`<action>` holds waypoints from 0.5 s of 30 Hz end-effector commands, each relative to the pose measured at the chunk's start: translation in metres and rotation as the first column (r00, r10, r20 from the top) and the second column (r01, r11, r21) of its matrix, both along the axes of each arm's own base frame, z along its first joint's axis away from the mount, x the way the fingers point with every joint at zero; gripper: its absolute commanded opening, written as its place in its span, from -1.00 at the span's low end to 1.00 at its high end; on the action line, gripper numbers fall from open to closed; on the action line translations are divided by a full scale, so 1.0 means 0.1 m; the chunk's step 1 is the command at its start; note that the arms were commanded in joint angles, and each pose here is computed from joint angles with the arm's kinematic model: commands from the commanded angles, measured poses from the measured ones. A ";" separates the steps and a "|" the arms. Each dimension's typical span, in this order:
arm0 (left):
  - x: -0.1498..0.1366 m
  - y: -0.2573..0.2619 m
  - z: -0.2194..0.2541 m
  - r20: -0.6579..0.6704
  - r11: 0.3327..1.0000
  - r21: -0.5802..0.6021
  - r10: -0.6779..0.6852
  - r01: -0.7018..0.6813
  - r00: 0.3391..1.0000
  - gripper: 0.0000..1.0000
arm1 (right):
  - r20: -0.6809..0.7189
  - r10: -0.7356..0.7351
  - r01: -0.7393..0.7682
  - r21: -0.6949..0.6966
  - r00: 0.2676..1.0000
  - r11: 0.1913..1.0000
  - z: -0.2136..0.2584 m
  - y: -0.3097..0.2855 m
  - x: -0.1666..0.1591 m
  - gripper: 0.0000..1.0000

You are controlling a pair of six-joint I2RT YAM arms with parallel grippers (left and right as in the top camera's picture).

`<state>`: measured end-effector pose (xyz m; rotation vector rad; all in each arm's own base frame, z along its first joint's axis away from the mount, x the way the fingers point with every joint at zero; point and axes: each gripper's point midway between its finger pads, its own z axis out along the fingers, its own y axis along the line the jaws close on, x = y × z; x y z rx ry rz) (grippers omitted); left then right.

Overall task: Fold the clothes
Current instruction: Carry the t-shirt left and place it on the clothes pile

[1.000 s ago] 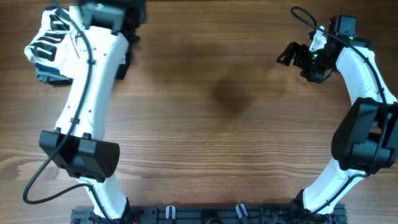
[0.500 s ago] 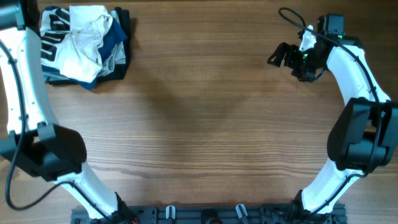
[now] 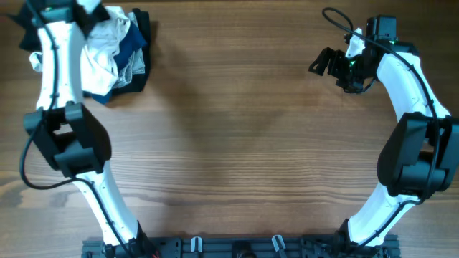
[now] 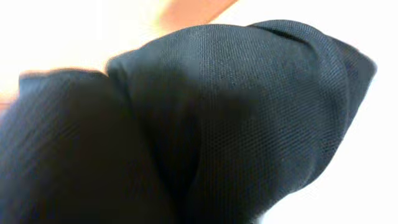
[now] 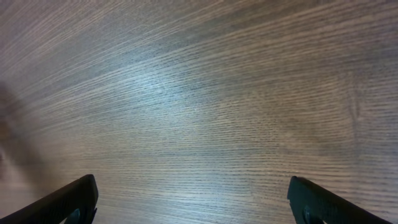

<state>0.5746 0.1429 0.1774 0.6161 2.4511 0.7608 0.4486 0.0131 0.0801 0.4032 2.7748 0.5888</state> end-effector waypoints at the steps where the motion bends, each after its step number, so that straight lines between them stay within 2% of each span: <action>1: -0.08 -0.43 0.04 0.040 0.967 -0.218 0.144 -0.132 0.989 -0.92 | 0.026 -0.005 0.005 -0.011 1.000 1.000 0.10 0.00 0.04 0.97; 3: -0.17 -0.56 -0.06 -0.006 0.937 -0.300 0.184 -0.178 0.983 -0.92 | 0.026 -0.005 0.005 -0.011 1.000 1.000 0.10 0.00 0.04 0.97; 7: -0.38 -0.78 -0.23 -0.118 0.849 -0.447 0.254 -0.280 0.960 -0.78 | 0.026 -0.005 0.005 -0.011 1.000 1.000 0.10 0.00 0.04 0.97; 8: -0.44 -0.82 -0.26 -0.148 0.830 -0.468 0.266 -0.304 0.953 -0.68 | 0.026 -0.005 0.006 -0.011 1.000 1.000 0.10 0.00 0.04 0.97; 9: -0.50 -0.88 -0.30 -0.183 0.806 -0.494 0.270 -0.325 0.945 -0.24 | 0.026 -0.005 0.005 -0.011 1.000 1.000 0.10 0.00 0.04 0.97; 10: -0.56 -0.96 -0.33 -0.220 0.784 -0.522 0.256 -0.335 0.941 0.52 | 0.026 -0.005 0.006 -0.011 1.000 1.000 0.10 0.00 0.04 0.97; 11: -0.62 -1.03 -0.35 -0.251 0.769 -0.544 0.233 -0.336 0.940 0.80 | 0.026 -0.005 0.005 -0.011 1.000 1.000 0.10 0.00 0.04 0.98; 12: -0.66 -1.07 -0.37 -0.275 0.759 -0.555 0.219 -0.341 0.936 1.00 | 0.026 -0.005 0.006 -0.011 1.000 1.000 0.10 0.00 0.04 0.98; 15: -0.75 -1.13 -0.34 -0.303 0.741 -0.570 0.213 -0.356 0.929 0.99 | 0.026 -0.006 0.006 -0.011 1.000 1.000 0.10 0.00 0.04 0.98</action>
